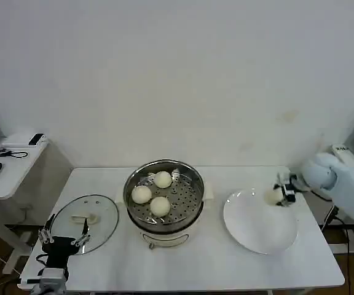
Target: Take steamed baozi put them in steamer then cover it.
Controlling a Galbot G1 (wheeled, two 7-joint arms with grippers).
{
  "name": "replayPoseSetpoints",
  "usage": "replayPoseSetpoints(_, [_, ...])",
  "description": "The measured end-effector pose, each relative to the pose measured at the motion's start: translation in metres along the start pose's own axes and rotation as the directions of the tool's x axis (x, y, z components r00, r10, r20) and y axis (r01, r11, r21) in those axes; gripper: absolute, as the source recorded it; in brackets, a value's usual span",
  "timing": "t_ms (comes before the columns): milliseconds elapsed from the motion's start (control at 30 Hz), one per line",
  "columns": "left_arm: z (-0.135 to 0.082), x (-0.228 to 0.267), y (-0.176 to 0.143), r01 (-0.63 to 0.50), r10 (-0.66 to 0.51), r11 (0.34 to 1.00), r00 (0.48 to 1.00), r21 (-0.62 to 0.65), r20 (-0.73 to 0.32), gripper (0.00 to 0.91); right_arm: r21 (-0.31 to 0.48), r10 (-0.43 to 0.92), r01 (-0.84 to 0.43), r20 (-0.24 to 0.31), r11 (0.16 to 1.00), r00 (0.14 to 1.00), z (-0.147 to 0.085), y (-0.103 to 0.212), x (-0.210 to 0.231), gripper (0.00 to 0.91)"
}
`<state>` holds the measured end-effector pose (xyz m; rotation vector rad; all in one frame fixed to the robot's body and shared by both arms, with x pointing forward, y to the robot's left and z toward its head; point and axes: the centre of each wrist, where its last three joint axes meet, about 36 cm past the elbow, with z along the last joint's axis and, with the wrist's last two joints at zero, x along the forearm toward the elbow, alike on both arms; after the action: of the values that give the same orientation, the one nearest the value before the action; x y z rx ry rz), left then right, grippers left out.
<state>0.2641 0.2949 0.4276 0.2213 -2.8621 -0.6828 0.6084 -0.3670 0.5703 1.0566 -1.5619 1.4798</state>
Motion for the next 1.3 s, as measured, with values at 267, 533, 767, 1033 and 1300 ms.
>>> replayPoseSetpoints(267, [0.0,-0.001,0.001,0.0,0.0,1.0,1.0,0.0,0.004,0.907,0.033,0.064,-0.068,0.112,0.997,0.992,-0.082,-0.041,0.046,0.655])
replayPoseSetpoints(533, [-0.001,-0.003,0.002,0.013,-0.013,1.0,1.0,0.003,0.006,0.907,0.02,0.056,-0.062,0.203,0.998,0.978,-0.17,-0.053,0.048,0.665])
replayPoseSetpoints(767, [0.0,-0.001,0.004,0.025,-0.025,1.0,1.0,0.007,0.0,0.907,0.013,0.016,-0.019,0.242,1.0,0.97,-0.238,-0.049,0.033,0.665])
replayPoseSetpoints(1033, [0.001,0.0,0.003,0.029,-0.029,0.999,1.0,0.015,-0.002,0.907,0.019,-0.039,0.036,0.242,0.999,0.969,-0.296,-0.034,0.011,0.665])
replayPoseSetpoints(1300, [0.001,0.0,0.005,0.034,-0.034,0.999,0.999,0.011,-0.001,0.907,0.027,-0.083,0.08,0.205,0.996,0.975,-0.314,-0.02,-0.011,0.665])
